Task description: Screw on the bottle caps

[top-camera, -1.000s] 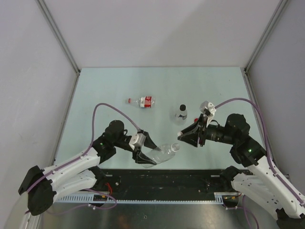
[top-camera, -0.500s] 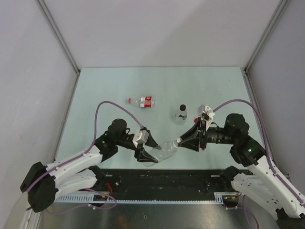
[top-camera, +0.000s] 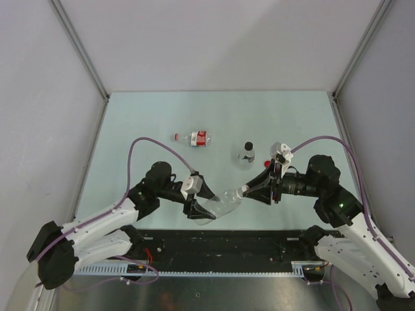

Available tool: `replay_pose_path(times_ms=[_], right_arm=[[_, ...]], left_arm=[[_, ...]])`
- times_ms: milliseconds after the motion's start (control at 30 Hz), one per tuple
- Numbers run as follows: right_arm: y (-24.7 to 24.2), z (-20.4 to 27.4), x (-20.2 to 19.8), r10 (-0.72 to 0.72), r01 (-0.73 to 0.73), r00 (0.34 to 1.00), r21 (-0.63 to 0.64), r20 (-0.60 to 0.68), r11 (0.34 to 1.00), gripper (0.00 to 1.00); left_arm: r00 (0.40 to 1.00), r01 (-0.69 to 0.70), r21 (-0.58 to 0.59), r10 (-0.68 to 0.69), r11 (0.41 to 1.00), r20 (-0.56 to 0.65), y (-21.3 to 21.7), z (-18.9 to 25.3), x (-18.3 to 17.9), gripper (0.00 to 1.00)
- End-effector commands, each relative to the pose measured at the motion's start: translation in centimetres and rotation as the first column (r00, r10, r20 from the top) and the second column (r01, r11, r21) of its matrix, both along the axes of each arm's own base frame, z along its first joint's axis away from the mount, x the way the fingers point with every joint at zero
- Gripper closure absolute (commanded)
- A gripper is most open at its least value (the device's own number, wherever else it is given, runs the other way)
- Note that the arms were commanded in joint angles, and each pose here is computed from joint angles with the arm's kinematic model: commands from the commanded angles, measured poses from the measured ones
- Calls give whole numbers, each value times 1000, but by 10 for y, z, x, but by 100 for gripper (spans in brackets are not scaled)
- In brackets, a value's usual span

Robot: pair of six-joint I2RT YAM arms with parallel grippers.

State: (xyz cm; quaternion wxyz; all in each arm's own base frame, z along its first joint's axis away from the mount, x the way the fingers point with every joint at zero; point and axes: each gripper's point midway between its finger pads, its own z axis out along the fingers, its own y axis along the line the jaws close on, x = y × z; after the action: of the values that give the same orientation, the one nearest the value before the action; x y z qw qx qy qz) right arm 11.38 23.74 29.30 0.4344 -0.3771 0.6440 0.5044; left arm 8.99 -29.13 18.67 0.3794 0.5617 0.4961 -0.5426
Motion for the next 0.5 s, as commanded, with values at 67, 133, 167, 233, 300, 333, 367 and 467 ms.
replay_pose_path(times_ms=[67,133,167,233,300,333,367,467], right_arm=[[-7,18,5,-62,61,997,13,49,998,65],[-8,19,5,-64,63,997,14,50,998,65],[-7,19,4,-59,59,997,13,48,998,65],[-6,18,3,-48,48,998,11,43,999,64],[-4,16,2,-32,32,999,7,31,999,64],[-3,15,2,-19,18,1000,7,25,1000,64],[-1,15,1,-5,4,1000,8,18,1000,64],[4,13,-2,37,-37,999,11,-8,999,64]], left_arm=[[998,-8,-65,13,998,67,-4,25,5,100],[997,-12,-65,16,998,69,-5,25,6,100],[998,-12,-64,16,998,69,-5,25,5,100],[998,-9,-64,14,998,68,-5,25,5,100],[998,-12,-63,16,998,64,-5,25,6,100],[998,-13,-62,16,998,62,-5,25,6,100],[998,-14,-62,17,998,59,-6,26,6,100],[999,-10,-60,13,998,49,-8,28,7,100]])
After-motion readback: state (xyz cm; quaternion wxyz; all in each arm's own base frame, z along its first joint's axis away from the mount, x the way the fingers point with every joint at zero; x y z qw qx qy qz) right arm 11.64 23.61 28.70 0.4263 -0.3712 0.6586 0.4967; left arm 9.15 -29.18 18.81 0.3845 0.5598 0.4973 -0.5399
